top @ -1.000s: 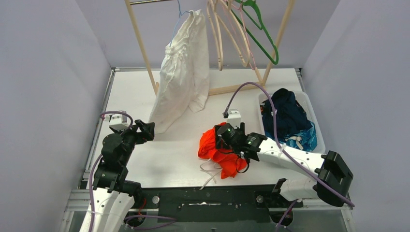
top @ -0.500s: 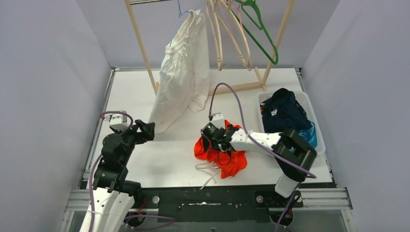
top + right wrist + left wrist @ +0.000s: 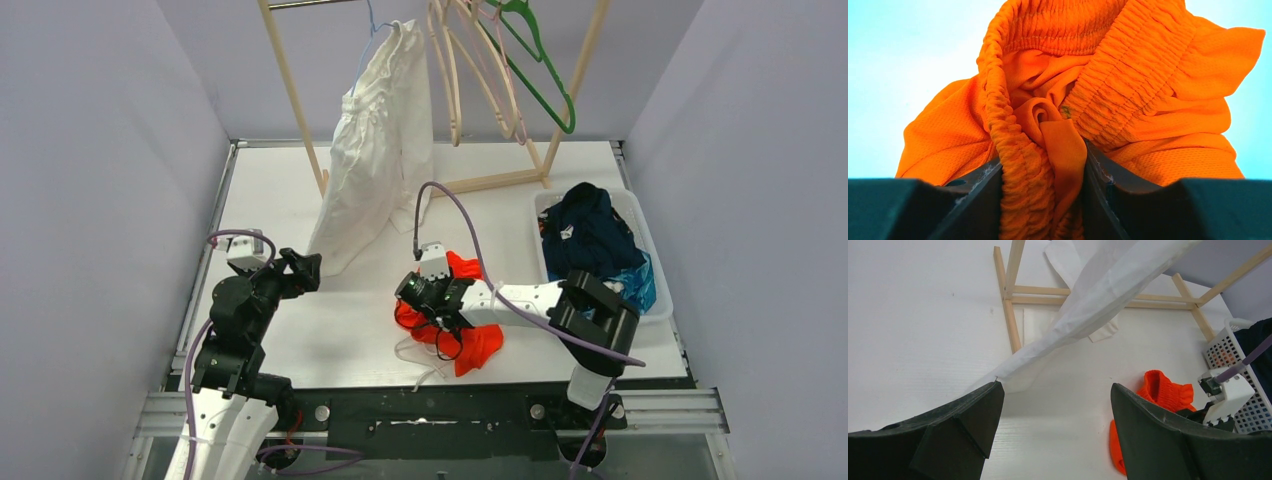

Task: Remove the shorts from the hanger
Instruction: Pick up the shorts at the center of the board, then place the shorts in the basket.

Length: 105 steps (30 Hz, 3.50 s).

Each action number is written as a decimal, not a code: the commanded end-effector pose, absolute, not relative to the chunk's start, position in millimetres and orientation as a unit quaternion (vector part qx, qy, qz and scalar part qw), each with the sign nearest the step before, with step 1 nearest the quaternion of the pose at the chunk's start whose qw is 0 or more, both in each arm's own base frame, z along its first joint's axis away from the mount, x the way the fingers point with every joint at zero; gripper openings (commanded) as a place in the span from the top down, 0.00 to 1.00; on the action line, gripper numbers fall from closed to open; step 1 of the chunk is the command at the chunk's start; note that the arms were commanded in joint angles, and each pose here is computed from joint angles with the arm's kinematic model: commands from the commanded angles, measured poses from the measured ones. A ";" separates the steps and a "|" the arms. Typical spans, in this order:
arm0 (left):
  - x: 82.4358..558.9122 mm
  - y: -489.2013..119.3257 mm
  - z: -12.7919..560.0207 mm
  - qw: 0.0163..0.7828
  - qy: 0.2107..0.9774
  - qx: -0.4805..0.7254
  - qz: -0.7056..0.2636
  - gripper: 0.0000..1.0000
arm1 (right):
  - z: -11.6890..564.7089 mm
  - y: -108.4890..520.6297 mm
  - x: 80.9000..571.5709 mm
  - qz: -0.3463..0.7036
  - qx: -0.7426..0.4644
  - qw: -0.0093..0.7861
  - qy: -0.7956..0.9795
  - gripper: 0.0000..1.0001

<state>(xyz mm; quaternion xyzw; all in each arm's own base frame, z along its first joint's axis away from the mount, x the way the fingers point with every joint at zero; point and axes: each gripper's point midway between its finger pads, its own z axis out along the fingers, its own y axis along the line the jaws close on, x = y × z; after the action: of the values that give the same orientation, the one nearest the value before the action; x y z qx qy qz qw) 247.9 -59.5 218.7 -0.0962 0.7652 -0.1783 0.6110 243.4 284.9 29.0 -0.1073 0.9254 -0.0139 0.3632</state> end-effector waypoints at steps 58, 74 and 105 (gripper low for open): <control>257.0 -57.5 234.2 0.632 0.745 -0.099 -0.188 0.21 | 481.5 -8.8 211.8 -0.164 0.211 0.707 0.655 1.00; 255.4 -57.6 233.6 0.630 0.747 -0.099 -0.189 0.21 | 470.4 -86.3 340.4 -0.162 0.218 0.665 0.695 1.00; 253.1 -56.4 238.2 0.638 0.739 -0.099 -0.190 0.21 | 141.6 -69.6 363.7 -0.034 0.206 0.349 0.913 0.93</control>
<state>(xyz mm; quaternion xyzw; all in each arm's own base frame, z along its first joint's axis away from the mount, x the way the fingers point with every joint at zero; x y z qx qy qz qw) 249.9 -56.3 216.4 -0.0997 0.7657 -0.1793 0.6097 349.0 -69.5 159.4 0.2117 0.9062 -0.0390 0.3639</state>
